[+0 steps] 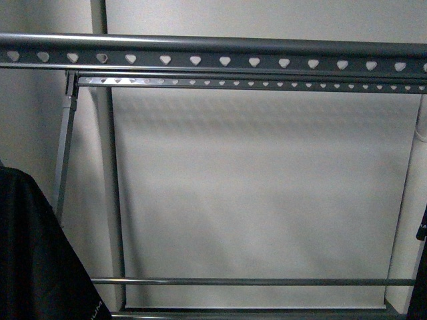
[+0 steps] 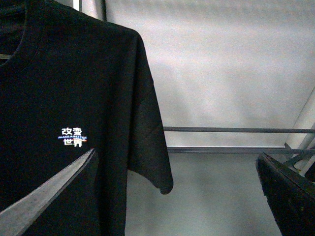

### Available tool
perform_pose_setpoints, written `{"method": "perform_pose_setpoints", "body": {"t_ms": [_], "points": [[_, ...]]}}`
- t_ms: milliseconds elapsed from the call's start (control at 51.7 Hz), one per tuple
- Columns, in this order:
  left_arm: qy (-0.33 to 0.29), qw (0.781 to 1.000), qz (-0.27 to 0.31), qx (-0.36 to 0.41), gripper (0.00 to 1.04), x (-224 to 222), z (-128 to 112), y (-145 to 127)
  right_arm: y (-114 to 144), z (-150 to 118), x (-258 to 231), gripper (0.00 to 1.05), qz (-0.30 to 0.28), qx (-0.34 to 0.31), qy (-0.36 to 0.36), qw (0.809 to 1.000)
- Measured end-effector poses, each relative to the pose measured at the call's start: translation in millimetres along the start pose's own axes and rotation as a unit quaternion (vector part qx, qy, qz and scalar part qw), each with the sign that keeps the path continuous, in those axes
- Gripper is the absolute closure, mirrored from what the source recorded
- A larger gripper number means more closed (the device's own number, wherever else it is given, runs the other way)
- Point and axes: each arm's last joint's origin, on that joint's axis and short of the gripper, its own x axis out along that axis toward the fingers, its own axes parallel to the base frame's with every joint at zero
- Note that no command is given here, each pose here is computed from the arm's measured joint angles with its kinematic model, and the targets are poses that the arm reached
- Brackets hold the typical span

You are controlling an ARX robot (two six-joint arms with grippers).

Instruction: Hang clothes on hanger

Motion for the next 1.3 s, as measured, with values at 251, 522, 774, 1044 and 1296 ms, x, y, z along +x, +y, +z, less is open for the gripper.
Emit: {"method": "perform_pose_setpoints", "body": {"t_ms": [251, 522, 774, 1044, 1296], "points": [[0.0, 1.0, 0.0, 0.0, 0.07, 0, 0, 0, 0, 0, 0, 0.07, 0.0, 0.0, 0.0, 1.0], [-0.07, 0.992, -0.095, 0.035, 0.07, 14, 21, 3, 0, 0, 0, 0.07, 0.001, 0.0, 0.0, 1.0], [0.057, 0.972, 0.129, -0.19, 0.07, 153, 86, 38, 0, 0, 0, 0.07, 0.0, 0.0, 0.0, 1.0], [0.073, 0.898, 0.317, -0.295, 0.07, 266, 91, 68, 0, 0, 0, 0.07, 0.0, 0.0, 0.0, 1.0], [0.108, 0.879, 0.351, -0.304, 0.38, 281, 83, 71, 0, 0, 0, 0.07, 0.0, 0.0, 0.0, 1.0]]}}
